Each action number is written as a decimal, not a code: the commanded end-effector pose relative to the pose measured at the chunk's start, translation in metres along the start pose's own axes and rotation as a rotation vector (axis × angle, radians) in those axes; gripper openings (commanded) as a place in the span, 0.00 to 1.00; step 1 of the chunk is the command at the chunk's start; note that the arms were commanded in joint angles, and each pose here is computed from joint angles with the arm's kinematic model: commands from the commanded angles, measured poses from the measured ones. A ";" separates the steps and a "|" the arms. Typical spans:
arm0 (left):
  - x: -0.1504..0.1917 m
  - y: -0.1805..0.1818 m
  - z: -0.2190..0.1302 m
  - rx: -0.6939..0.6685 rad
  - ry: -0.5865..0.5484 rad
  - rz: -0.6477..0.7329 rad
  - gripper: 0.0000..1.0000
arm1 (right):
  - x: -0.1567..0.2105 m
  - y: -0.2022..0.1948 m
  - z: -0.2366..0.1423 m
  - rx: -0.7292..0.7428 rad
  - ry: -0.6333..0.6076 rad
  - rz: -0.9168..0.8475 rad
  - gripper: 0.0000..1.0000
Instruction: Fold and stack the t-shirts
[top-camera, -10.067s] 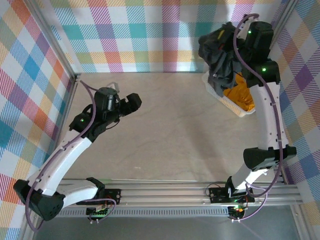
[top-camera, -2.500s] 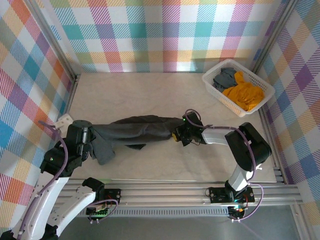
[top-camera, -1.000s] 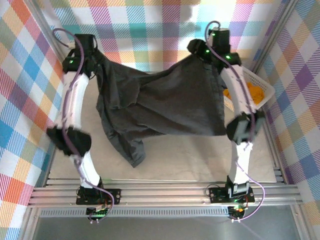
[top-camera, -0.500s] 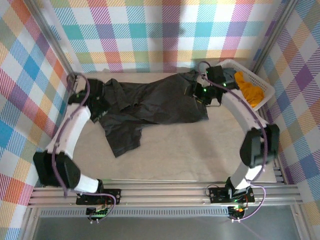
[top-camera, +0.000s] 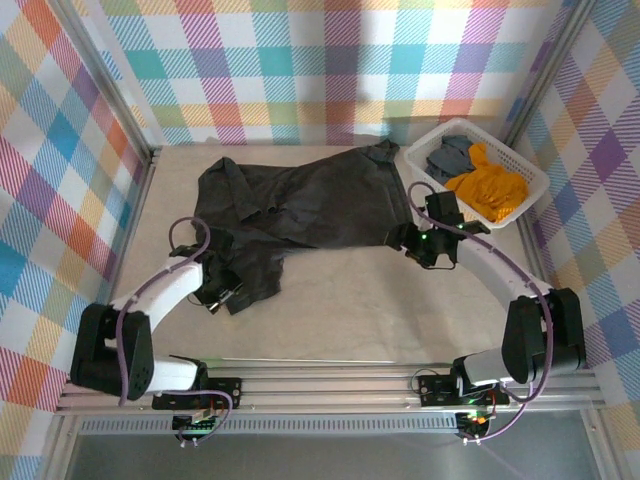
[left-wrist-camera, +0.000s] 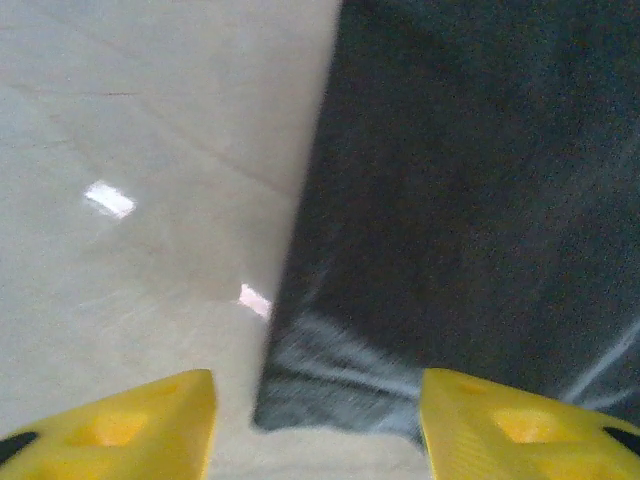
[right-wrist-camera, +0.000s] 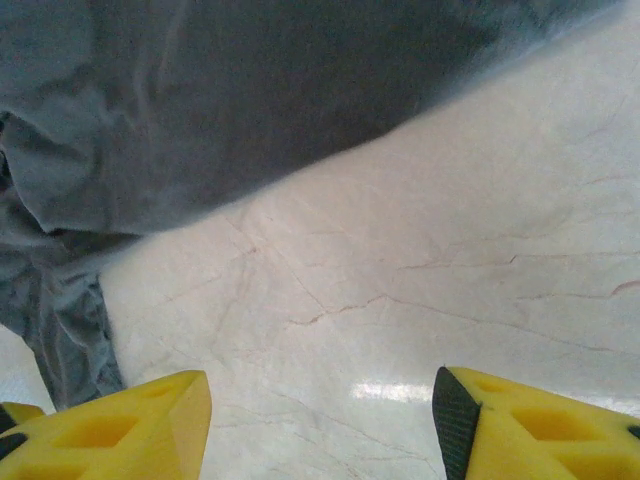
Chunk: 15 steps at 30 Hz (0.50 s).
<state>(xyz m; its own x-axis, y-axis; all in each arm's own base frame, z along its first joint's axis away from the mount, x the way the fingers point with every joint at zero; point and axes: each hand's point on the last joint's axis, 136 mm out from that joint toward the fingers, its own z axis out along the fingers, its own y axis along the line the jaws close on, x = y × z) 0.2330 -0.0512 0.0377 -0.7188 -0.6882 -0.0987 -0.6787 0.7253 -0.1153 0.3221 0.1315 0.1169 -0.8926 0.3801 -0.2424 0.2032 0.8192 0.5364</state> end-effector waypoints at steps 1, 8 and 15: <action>-0.001 -0.017 0.020 0.026 0.003 0.019 0.32 | -0.015 -0.021 -0.005 0.054 -0.053 0.073 0.61; -0.032 0.028 -0.020 -0.116 -0.225 -0.038 0.00 | -0.049 -0.052 0.007 0.153 -0.098 0.115 0.54; -0.031 0.088 -0.054 -0.121 -0.298 -0.140 0.00 | -0.073 -0.045 0.038 0.111 -0.072 0.020 0.55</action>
<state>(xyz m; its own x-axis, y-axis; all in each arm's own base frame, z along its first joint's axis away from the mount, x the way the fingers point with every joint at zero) 0.2249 0.0107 0.0907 -0.5517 -0.7428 -0.3794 -0.7549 0.6381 -0.1516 0.3699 0.0763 0.0708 -0.8457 0.4825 -0.2279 0.3614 0.8322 0.4206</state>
